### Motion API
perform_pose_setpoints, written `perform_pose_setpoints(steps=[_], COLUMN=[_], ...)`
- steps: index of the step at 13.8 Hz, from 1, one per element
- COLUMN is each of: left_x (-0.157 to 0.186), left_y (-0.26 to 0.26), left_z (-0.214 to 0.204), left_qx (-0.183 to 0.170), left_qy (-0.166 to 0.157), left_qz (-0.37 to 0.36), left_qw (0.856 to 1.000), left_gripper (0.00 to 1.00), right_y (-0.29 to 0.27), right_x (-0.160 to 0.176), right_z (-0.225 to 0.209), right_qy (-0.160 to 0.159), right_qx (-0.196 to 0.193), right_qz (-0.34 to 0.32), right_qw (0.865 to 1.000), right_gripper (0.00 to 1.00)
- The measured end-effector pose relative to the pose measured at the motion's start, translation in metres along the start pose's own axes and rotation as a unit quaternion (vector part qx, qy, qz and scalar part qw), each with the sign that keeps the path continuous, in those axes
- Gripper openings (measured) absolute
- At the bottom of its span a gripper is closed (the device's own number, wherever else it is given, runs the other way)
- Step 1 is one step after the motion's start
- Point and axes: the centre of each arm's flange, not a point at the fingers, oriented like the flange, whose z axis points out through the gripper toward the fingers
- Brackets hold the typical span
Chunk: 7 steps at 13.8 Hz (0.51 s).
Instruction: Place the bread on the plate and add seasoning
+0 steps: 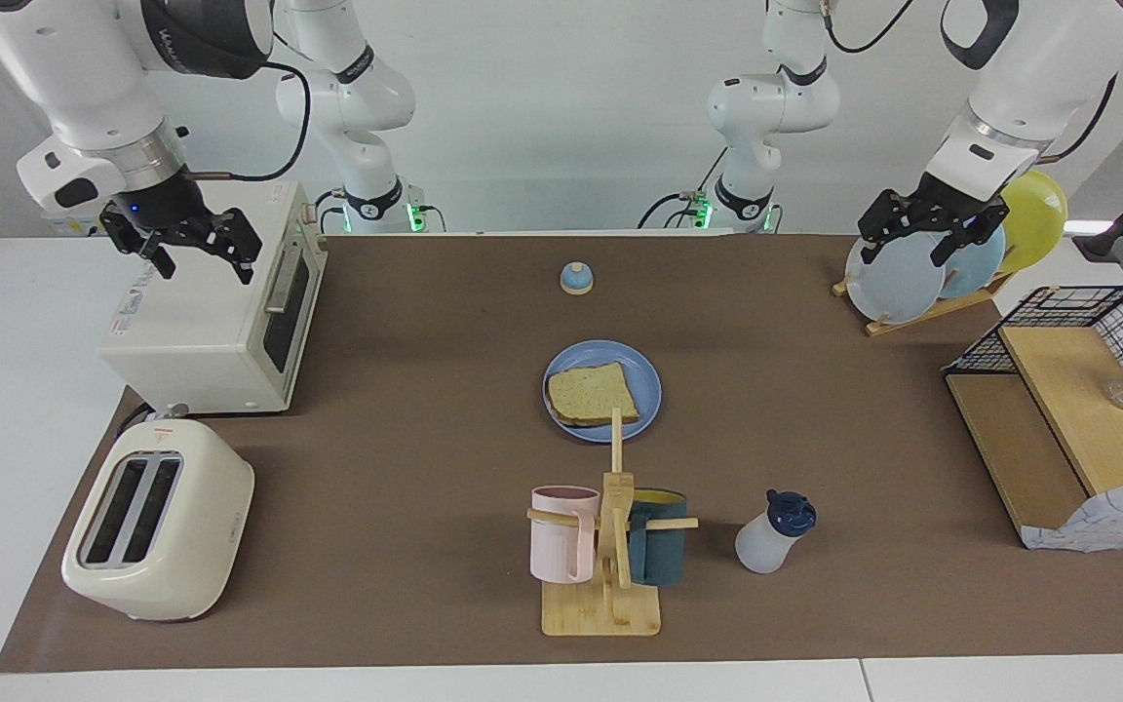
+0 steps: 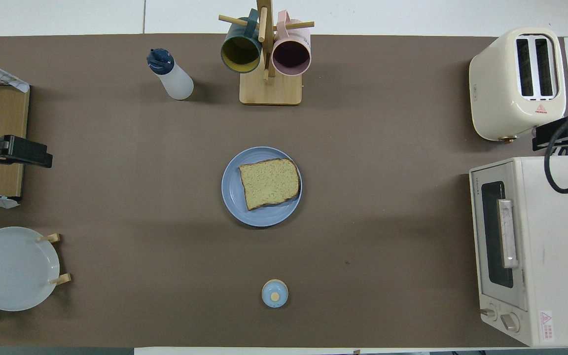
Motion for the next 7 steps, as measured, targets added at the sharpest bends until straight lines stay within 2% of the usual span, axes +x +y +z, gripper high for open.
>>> perform_pose_setpoints(steps=[7], left_x=[-0.01], left_y=[0.002], left_z=[-0.024], left_qx=[0.002], left_qy=[0.005], left_qz=[0.001], left_qw=[1.0], left_gripper=[1.0], right_y=[0.0], right_x=[0.0], right_z=[0.001], right_qy=[-0.001], right_qx=[0.0], right_qz=[0.0], right_qw=[1.0], right_gripper=[1.0])
